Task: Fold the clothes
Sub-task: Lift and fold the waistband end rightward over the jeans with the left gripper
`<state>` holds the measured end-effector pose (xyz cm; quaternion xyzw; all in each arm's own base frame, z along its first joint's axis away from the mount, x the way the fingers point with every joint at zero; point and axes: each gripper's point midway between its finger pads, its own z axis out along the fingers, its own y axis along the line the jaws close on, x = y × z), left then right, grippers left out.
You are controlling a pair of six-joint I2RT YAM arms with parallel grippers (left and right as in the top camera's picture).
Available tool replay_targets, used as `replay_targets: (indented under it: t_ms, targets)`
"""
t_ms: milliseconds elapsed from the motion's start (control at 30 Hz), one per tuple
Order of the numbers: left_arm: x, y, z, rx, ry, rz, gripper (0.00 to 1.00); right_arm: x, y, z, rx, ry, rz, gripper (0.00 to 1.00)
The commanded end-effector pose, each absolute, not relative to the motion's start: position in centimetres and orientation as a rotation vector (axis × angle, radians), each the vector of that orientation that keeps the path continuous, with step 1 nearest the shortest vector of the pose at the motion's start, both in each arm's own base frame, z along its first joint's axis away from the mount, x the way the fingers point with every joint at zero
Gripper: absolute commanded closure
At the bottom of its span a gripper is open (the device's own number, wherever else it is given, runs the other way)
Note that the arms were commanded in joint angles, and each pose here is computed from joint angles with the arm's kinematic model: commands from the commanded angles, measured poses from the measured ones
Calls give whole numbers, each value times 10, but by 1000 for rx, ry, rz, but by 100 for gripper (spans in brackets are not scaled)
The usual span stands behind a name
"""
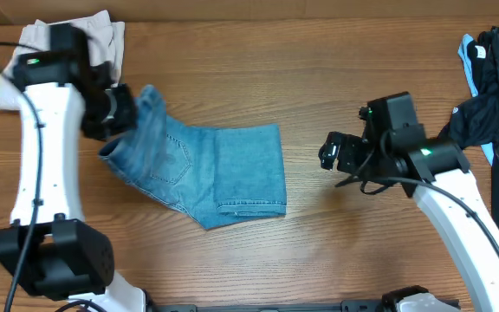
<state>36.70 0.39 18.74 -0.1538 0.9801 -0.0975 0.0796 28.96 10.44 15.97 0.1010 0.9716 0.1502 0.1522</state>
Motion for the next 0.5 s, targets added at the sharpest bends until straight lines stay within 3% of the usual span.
replay_targets:
  t_ms: [0,467]
  targets:
    - [371,-27,196,-454,2907,-211,96,297,107,158,288,2796,434,0]
    - [369,-119,200,-303,2884,-262,96,304,104,157,286,2778,407,0]
